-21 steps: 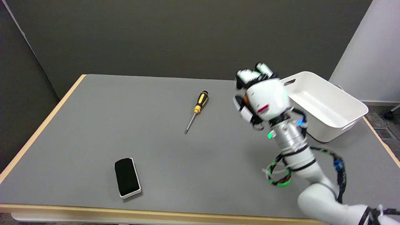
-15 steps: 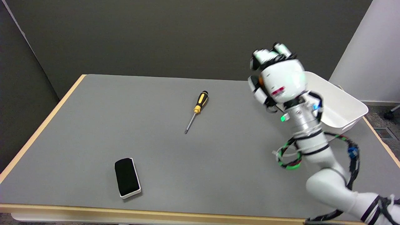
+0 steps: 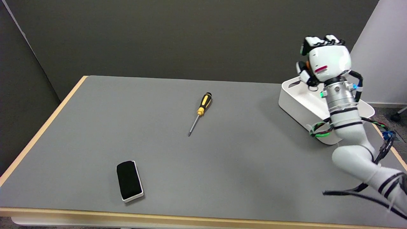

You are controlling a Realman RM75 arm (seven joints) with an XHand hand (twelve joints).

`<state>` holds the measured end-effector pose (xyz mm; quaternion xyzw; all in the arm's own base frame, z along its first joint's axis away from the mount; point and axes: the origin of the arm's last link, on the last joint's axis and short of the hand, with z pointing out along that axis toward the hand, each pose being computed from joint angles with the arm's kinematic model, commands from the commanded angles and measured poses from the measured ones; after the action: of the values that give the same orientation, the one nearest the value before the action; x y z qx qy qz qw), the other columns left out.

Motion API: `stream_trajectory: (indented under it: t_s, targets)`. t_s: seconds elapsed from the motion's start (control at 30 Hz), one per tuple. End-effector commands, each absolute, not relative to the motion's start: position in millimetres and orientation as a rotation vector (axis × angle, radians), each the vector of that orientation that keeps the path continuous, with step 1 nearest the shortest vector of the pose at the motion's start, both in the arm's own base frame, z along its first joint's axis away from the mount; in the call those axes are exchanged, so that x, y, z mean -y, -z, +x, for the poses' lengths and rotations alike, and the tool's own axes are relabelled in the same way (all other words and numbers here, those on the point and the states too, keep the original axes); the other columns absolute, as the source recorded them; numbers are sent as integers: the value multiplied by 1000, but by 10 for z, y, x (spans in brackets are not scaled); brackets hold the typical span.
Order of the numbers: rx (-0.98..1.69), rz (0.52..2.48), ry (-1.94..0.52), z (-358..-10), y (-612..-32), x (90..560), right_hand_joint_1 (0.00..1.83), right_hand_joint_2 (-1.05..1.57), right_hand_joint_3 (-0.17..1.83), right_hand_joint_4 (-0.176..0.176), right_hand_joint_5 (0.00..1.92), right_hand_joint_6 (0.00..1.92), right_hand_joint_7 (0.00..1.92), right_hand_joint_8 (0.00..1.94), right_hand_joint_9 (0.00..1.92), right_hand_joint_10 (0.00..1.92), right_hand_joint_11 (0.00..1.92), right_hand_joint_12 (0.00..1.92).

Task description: Place mango into white box.

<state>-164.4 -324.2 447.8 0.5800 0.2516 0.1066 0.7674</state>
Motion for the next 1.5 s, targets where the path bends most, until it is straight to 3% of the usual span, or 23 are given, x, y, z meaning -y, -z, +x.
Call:
stream_trajectory:
  t_s: [0.03,0.63,0.77,0.83,0.9,1.0,1.2,1.33,1.4,1.47,1.5]
  targets:
    - [-214,995,-214,-2044,-5853,3573,1103,1288,226,-176,470,1708,544,1760,821,1921,313,1921]
    - [-95,1025,-188,-2525,-5805,3377,1110,1278,227,-176,485,1691,557,1739,823,1902,296,1921]
    - [-83,1051,-252,-2524,-5706,3301,1140,1241,221,-176,539,1616,614,1648,821,1755,336,1921]
    - [-71,1061,-276,-2534,-5668,3261,846,870,887,53,433,1059,807,1178,802,1408,199,1921]
    - [-71,1076,-306,-2518,-5619,3240,793,846,902,64,417,967,759,1051,744,1346,262,1907]
    - [-85,1109,-356,-2470,-5520,3213,631,762,910,72,358,708,621,755,604,1195,476,1613]
    - [-130,1181,-433,-2353,-5283,3138,548,722,910,68,302,575,540,608,521,1107,460,1620]
    - [-165,1233,-544,-2177,-5075,3118,473,699,899,61,262,505,483,523,459,1050,423,1609]
    - [-163,1262,-633,-2065,-4964,3118,455,688,901,59,249,490,429,466,393,956,310,1518]
    - [-168,1296,-704,-1941,-4856,3126,370,656,971,53,196,449,273,366,209,717,58,1140]
    - [-171,1311,-729,-1891,-4812,3131,366,662,948,51,184,421,231,323,164,659,17,1043]
